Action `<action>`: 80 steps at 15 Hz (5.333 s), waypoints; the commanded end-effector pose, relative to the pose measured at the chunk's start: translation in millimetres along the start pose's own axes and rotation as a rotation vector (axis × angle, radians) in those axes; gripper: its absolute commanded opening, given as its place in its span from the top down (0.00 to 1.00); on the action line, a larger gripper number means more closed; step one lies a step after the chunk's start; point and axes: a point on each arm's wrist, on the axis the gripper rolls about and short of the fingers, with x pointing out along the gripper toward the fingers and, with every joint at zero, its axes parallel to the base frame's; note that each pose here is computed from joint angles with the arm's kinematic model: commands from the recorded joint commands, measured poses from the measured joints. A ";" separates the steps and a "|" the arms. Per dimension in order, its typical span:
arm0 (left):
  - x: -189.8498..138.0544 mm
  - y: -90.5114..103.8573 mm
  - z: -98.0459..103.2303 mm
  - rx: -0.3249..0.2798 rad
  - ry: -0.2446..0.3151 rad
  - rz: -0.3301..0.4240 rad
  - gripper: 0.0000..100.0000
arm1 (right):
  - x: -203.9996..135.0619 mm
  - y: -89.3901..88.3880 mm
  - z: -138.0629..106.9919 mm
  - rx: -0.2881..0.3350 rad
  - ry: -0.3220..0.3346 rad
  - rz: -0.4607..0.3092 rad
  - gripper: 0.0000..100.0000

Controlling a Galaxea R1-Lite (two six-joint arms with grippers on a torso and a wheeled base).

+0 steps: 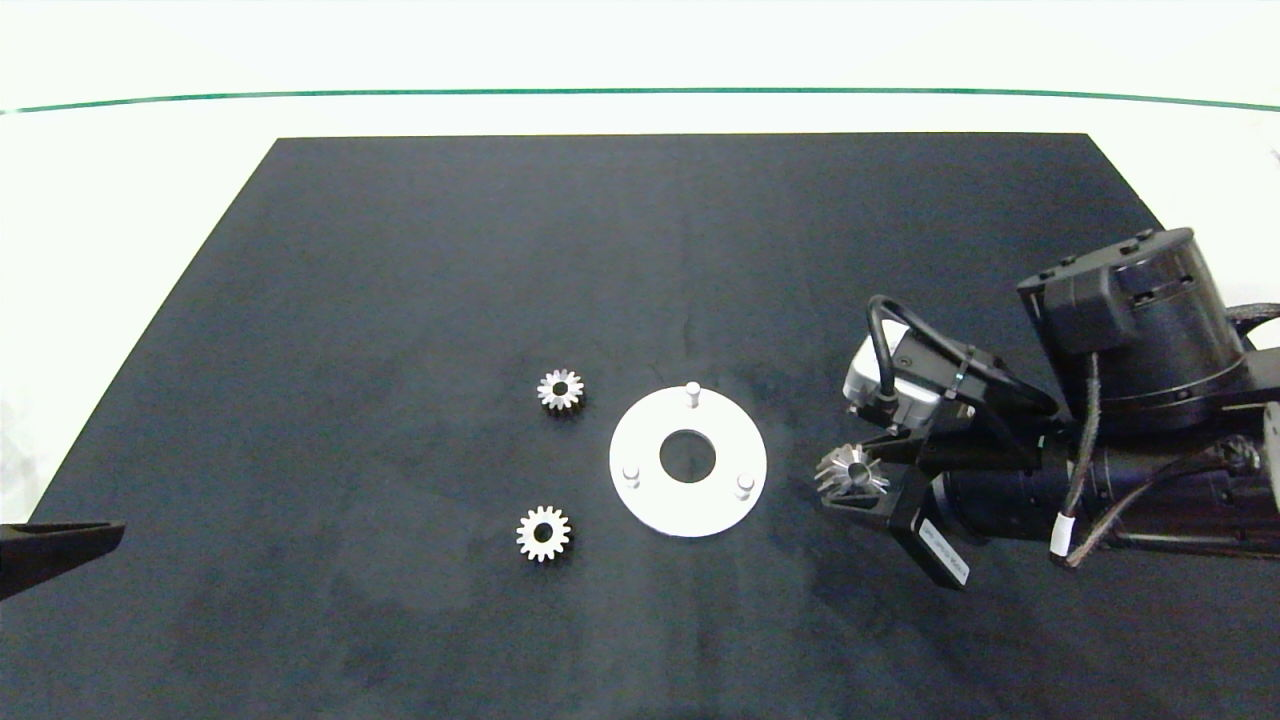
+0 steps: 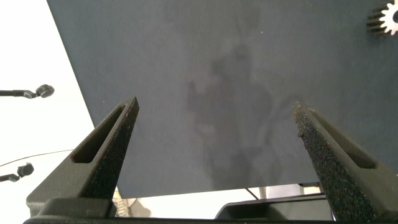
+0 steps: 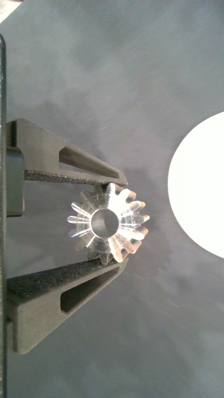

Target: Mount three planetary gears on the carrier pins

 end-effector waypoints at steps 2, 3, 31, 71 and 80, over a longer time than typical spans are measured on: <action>-0.6 -0.1 -0.4 0.003 0.003 -0.001 0.00 | 5.9 3.3 21.1 -0.021 -0.043 0.008 0.69; -0.9 0.0 -0.2 0.002 0.001 0.000 0.00 | 11.2 5.7 24.3 -0.026 -0.042 0.017 0.69; -2.9 0.3 -0.6 0.002 -0.008 0.003 0.00 | 56.4 21.2 33.7 -0.029 0.019 0.072 0.69; -2.9 -0.7 -3.5 0.028 -0.003 -0.003 0.00 | 59.0 15.8 28.4 -0.015 0.036 0.051 0.69; -3.6 -0.6 -3.5 0.027 -0.006 -0.003 0.00 | 59.7 17.1 25.2 -0.016 0.047 0.057 0.69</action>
